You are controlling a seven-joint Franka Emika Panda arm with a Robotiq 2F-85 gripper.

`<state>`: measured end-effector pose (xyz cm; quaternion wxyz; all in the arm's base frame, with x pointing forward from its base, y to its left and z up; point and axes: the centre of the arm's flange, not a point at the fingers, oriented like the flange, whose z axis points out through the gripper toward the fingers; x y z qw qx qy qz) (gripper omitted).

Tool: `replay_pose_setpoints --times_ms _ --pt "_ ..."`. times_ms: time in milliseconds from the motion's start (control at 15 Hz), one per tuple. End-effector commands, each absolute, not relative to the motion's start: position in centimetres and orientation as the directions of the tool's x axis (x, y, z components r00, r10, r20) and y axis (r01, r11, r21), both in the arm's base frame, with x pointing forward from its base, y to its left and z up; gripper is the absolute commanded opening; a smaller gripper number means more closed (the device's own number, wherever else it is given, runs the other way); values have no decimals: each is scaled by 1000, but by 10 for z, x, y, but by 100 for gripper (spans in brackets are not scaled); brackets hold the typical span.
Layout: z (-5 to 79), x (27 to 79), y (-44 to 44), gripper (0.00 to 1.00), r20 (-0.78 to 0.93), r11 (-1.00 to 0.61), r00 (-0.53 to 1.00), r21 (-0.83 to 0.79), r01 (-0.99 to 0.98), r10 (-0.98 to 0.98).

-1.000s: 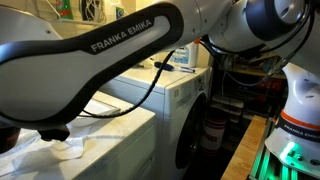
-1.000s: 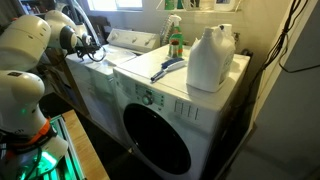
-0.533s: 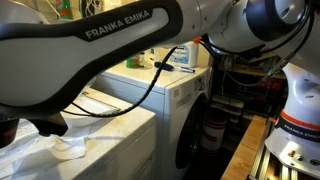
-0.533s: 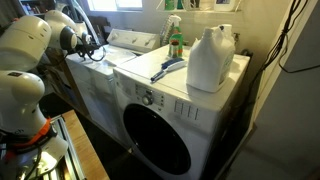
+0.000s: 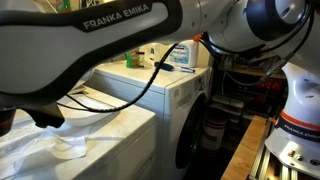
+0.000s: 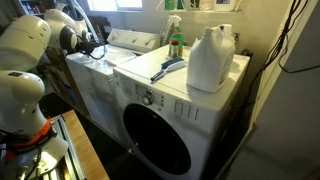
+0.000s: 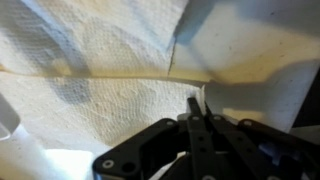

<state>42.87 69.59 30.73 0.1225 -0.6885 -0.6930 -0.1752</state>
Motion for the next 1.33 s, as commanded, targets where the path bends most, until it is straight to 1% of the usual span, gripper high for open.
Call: replay_pose_setpoints --times_ms 0,133,333,600,800,1267 --pt "353 431 699 0 397 -27 -40 161 987 917" --pt "389 430 697 0 412 -58 -35 211 976 910" --pt "446 421 696 0 478 -77 -46 235 969 877" --pt "505 410 686 0 468 -153 -48 382 911 883" --pt "537 402 670 0 463 -268 23 471 840 886" --pt "579 358 632 0 449 -523 299 543 657 842"
